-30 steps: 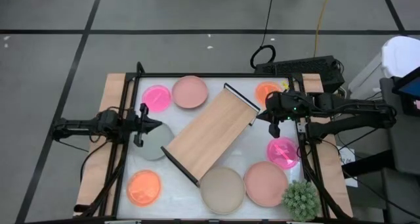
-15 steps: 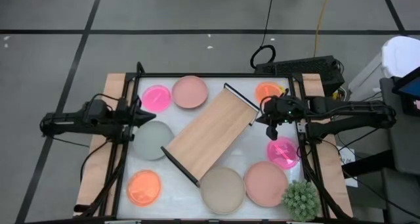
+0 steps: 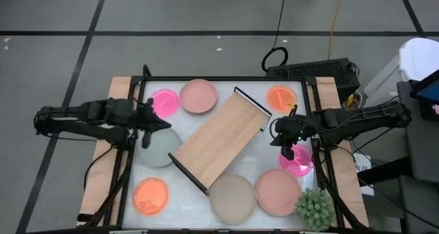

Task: Place and stack plates onto a shelf
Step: Put the bottom big light pink plate on the shelf

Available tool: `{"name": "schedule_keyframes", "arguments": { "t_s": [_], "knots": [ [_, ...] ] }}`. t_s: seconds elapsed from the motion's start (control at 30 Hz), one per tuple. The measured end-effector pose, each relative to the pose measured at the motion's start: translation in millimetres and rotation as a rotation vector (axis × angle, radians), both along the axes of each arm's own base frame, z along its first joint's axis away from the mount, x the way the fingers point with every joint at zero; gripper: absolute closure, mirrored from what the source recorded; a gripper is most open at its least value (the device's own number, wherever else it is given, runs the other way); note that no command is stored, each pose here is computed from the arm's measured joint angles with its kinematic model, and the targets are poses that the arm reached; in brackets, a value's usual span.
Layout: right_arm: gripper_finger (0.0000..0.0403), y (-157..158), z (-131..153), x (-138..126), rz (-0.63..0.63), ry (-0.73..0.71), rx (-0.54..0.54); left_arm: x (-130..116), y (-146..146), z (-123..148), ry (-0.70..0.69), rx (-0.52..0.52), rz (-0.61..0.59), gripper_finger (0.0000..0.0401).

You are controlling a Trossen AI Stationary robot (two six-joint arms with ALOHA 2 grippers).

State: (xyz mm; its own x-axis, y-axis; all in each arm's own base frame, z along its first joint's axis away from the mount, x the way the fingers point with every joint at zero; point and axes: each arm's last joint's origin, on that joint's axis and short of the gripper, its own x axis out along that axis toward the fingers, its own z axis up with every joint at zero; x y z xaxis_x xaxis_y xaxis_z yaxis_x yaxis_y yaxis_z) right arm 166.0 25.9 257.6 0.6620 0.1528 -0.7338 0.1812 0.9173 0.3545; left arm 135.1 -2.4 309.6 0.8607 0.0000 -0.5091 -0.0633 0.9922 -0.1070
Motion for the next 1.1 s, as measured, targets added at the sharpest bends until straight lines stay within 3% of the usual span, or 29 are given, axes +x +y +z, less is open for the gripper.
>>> {"name": "schedule_keyframes", "arguments": {
  "t_s": [0.23, 0.33, 0.7, 1.1],
  "knots": [
    [0.0403, 19, -5, 0, 0.014, 0.003, 0.079, 13, -5, -24, 0.245, -0.057, -0.024, 0.0398],
    [0.0403, 28, -12, 2, 0.028, 0.046, 0.070, 14, -9, -28, 0.290, -0.071, -0.034, 0.0398],
    [0.0384, 58, -53, 27, 0.174, 0.269, 0.048, 14, -23, -29, 0.304, -0.099, -0.055, 0.0398],
    [0.0298, 70, -72, 35, 0.317, 0.283, -0.115, 13, -28, -28, 0.298, -0.094, -0.041, 0.0398]
  ]
}}
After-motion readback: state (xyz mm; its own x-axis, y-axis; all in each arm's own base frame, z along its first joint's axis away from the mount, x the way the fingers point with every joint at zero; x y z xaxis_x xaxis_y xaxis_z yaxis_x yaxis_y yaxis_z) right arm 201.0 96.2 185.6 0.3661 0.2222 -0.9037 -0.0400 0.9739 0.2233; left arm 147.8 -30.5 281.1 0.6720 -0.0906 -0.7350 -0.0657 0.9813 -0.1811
